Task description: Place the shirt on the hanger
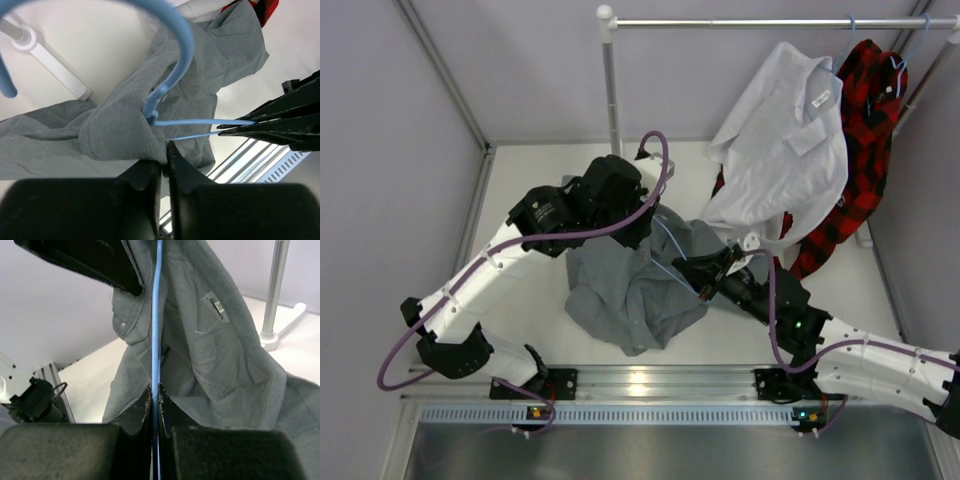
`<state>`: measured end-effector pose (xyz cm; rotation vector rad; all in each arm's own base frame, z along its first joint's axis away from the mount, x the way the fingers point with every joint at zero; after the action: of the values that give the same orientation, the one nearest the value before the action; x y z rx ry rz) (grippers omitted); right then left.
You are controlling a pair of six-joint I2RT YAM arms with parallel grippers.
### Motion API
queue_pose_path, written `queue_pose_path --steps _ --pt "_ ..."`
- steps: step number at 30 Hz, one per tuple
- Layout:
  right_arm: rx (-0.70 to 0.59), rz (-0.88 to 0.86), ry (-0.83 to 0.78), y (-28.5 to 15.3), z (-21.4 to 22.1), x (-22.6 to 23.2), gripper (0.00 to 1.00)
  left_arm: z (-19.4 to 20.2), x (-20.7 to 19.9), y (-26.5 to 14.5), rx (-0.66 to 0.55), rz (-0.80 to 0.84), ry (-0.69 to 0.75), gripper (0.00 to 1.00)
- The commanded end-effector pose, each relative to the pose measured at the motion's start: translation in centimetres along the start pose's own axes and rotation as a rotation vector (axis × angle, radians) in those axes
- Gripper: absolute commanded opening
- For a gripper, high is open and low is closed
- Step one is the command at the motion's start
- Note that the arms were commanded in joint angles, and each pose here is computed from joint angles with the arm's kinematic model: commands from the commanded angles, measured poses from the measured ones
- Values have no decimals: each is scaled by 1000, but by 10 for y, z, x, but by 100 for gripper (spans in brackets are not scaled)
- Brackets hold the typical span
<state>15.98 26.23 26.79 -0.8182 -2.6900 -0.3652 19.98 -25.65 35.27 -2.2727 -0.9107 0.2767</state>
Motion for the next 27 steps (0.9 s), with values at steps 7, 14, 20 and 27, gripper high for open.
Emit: queue_pose_path --steps 7,14,20,27 --pt "-262 -122 23 -7 -53 25 0 -26 3 -31 -136 2 61 48" --pt "-293 -125 32 -6 -50 23 0 -56 6 -60 -260 3 114 74" --pt "-327 -127 40 -12 -49 20 0 -78 18 -90 -439 -54 231 93" --pt "-325 -146 30 -32 -52 22 0 -69 25 -100 -769 -122 557 98"
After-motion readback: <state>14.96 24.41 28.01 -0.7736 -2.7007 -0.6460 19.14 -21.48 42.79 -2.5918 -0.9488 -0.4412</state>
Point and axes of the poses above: each gripper's point midway between its finger pads, its own y axis out along the fingers, its own x axis along the line the jaws close on, z = x × y, the point moved 3 cm from there along -y, back along the fingers, and after that the axes turned 8 degrees about y, right-handed, at the moved point
